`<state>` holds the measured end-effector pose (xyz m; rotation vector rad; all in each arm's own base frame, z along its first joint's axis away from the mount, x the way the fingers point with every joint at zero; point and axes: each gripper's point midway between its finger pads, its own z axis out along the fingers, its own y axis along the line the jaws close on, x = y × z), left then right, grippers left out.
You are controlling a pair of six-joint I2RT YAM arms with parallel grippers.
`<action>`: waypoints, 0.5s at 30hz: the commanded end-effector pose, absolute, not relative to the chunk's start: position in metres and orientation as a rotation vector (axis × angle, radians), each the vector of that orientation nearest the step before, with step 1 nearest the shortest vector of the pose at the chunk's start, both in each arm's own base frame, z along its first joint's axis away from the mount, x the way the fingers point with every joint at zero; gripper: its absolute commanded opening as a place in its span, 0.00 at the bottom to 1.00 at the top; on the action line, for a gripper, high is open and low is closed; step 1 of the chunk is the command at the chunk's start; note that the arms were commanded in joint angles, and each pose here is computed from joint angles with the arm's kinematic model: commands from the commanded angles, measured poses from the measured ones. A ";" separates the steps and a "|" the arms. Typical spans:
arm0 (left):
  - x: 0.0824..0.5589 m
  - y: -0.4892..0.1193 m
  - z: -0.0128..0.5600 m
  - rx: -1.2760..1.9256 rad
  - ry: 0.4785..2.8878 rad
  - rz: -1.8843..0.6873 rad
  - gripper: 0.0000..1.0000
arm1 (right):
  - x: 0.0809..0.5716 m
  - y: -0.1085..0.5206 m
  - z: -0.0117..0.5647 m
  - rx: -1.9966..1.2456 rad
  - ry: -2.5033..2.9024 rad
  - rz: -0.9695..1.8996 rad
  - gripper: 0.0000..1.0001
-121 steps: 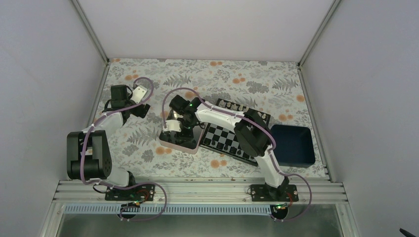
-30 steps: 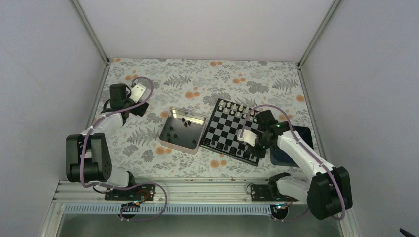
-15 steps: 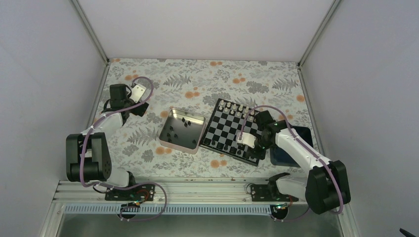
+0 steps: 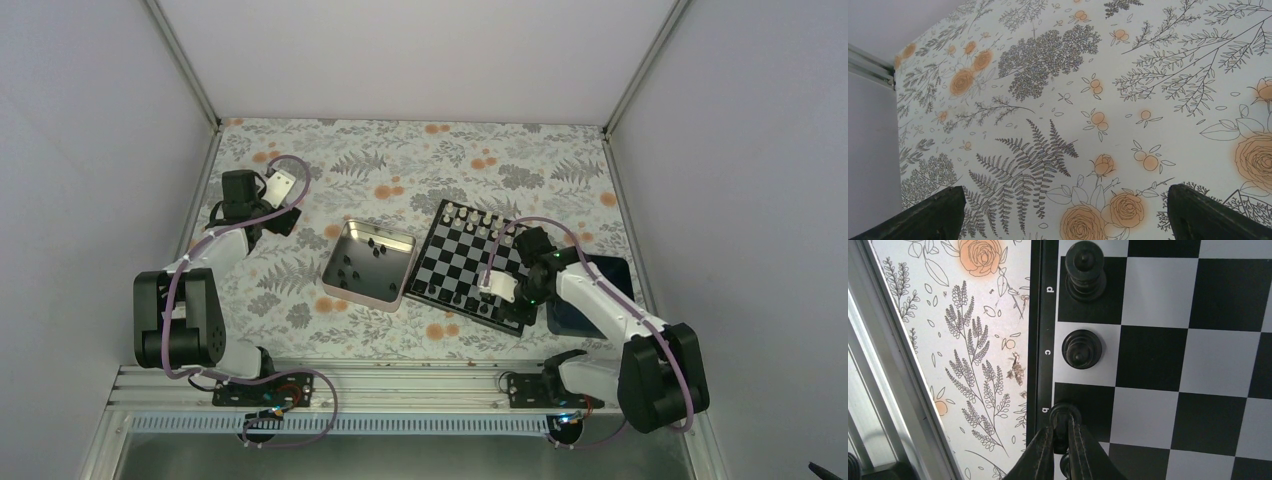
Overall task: Set up the chess pieces on the board
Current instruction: Place the chess piece on the chessboard.
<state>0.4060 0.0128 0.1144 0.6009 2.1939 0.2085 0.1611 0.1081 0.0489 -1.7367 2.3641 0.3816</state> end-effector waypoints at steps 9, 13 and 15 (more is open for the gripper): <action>0.409 0.011 0.124 0.608 2.164 0.215 1.00 | 0.165 0.109 0.049 -1.718 2.342 0.378 0.09; 0.409 0.011 0.123 0.609 2.165 0.216 1.00 | 0.166 0.109 0.049 -1.714 2.337 0.368 0.09; 0.409 0.011 0.123 0.610 2.164 0.217 1.00 | 0.168 0.109 0.049 -1.710 2.334 0.359 0.09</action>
